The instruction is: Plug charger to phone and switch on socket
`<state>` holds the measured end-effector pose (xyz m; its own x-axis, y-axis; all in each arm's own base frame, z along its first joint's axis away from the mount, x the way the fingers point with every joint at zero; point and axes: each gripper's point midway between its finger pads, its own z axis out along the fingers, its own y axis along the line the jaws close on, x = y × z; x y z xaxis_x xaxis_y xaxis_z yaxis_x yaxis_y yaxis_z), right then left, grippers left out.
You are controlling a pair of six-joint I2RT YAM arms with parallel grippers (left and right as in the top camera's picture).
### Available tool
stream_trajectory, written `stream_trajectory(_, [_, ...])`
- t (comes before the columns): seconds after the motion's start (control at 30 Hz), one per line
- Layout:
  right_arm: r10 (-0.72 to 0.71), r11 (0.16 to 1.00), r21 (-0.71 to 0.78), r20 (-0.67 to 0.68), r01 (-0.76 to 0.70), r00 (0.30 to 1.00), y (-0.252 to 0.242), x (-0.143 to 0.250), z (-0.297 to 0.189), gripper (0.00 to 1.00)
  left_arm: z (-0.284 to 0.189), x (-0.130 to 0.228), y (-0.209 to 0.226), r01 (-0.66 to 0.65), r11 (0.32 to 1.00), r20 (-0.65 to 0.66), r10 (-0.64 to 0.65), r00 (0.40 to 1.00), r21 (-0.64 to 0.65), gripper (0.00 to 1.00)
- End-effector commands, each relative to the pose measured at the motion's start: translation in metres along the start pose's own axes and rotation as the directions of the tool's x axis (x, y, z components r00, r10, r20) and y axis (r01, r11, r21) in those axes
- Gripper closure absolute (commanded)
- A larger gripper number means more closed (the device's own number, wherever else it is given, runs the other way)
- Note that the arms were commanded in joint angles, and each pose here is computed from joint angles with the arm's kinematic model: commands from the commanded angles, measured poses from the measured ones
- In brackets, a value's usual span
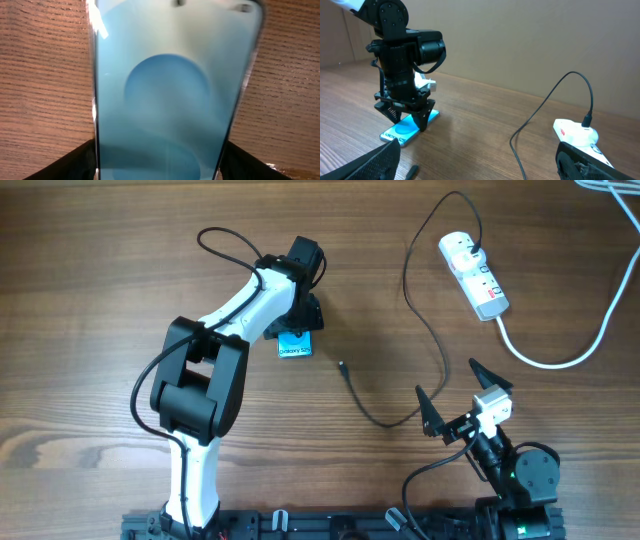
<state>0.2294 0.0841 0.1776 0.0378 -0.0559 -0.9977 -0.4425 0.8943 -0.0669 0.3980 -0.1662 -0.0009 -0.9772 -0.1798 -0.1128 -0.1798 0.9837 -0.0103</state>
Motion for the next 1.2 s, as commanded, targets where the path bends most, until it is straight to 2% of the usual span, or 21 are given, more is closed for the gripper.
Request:
stream_trajectory(0.0, [0.012, 1.0, 0.009, 0.004, -0.012, 1.0, -0.001, -0.001, 0.0, 0.0, 0.01, 0.006, 0.005, 0.003, 1.0, -0.029, -0.003, 1.0, -0.013, 0.26])
stream_trajectory(0.13, [0.012, 1.0, 0.009, 0.004, -0.012, 1.0, -0.002, -0.001, 0.0, 0.0, 0.01, 0.006, 0.005, 0.003, 1.0, -0.028, -0.004, 1.0, -0.014, 0.26])
stream_trajectory(0.3, [0.012, 1.0, 0.009, 0.004, -0.012, 1.0, -0.002, -0.001, 0.0, 0.0, 0.01, 0.006, 0.005, 0.004, 1.0, -0.028, -0.004, 1.0, -0.013, 0.21])
stream_trajectory(0.6, [0.012, 1.0, 0.009, 0.004, -0.012, 1.0, -0.002, -0.001, 0.0, 0.0, 0.009, 0.006, 0.005, 0.003, 1.0, -0.029, -0.004, 1.0, -0.011, 0.28])
stream_trajectory(0.77, [0.012, 1.0, 0.009, 0.004, -0.012, 1.0, -0.002, -0.001, 0.0, 0.0, -0.008, 0.001, 0.002, 0.006, 1.0, 0.001, -0.006, 1.0, 0.013, 0.31])
stream_trajectory(0.97, [0.012, 1.0, 0.009, 0.004, -0.012, 1.0, -0.002, -0.001, 0.0, 0.0, -0.024, -0.002, -0.005, 0.021, 0.994, -0.008, -0.02, 1.0, 0.104, 0.3])
stream_trajectory(1.17, [0.012, 1.0, 0.009, 0.004, -0.012, 1.0, -0.002, -0.001, 0.0, 0.0, -0.03, -0.01, -0.016, 0.008, 0.958, -0.052, 0.007, 0.999, 0.287, 0.31])
